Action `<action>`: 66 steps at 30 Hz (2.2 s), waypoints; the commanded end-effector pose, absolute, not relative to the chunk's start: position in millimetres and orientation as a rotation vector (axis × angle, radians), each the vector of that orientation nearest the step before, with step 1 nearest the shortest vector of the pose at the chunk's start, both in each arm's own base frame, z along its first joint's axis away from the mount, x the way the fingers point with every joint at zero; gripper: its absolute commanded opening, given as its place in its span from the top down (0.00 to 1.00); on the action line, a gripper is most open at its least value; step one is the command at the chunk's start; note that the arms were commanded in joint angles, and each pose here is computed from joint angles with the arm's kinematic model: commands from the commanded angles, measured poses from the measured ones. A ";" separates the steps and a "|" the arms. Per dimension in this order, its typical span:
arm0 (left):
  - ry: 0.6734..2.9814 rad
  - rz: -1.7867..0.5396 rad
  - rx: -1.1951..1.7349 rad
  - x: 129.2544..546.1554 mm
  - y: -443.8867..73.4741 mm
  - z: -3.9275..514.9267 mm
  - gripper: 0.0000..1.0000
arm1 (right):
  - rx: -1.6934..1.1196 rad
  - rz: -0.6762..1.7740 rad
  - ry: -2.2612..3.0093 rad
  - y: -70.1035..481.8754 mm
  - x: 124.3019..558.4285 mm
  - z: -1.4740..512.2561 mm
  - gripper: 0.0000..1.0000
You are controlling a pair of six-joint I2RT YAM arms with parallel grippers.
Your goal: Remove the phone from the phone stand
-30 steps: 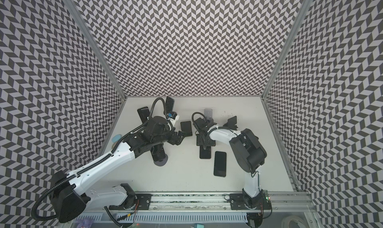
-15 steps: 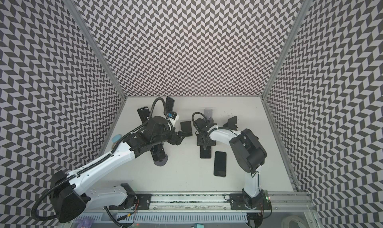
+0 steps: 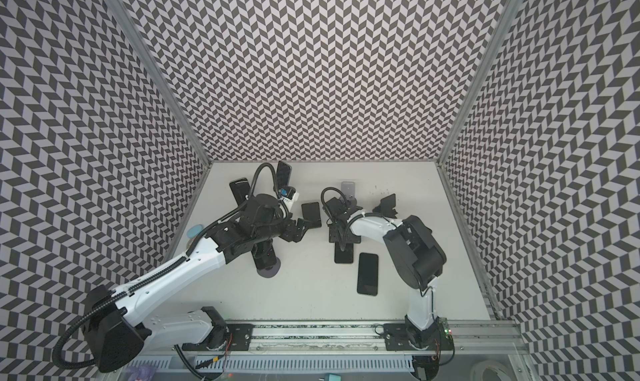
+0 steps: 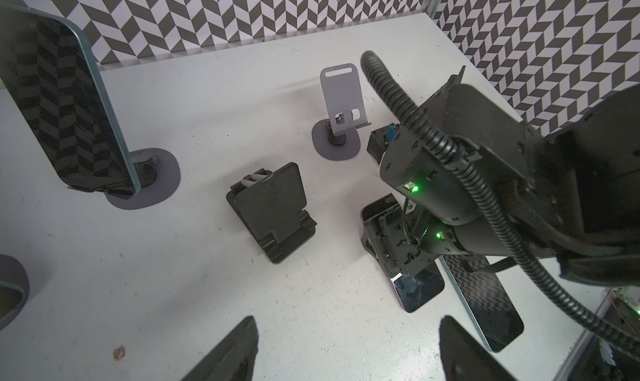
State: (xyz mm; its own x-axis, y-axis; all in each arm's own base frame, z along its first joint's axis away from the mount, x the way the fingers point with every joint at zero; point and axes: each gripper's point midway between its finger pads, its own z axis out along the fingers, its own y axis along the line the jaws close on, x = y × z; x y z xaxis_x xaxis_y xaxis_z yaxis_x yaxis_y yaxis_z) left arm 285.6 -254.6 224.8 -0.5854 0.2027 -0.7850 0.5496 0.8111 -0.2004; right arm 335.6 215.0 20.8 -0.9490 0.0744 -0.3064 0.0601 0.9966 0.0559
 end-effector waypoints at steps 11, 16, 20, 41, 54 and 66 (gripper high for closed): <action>2.171 -0.548 0.544 284.7 -249.5 228.5 0.17 | 0.133 -0.001 2.885 203.2 322.2 -7.0 0.23; 2.169 -0.549 0.540 285.4 -249.4 229.7 0.17 | 0.135 -0.003 2.884 202.9 321.7 -7.0 0.21; 2.167 -0.547 0.540 285.7 -249.2 230.8 0.17 | 0.136 0.001 2.881 203.5 322.6 -6.2 0.21; 2.168 -0.359 0.313 309.1 -218.3 263.1 0.18 | 0.062 0.166 2.636 220.1 360.1 91.1 0.08; 2.135 -0.185 0.183 316.1 -176.8 301.3 0.18 | -0.007 0.351 2.484 220.3 350.1 165.5 0.11; 2.266 -0.146 -0.386 280.2 -119.1 271.9 0.23 | -0.219 0.521 2.432 263.9 321.0 208.1 0.12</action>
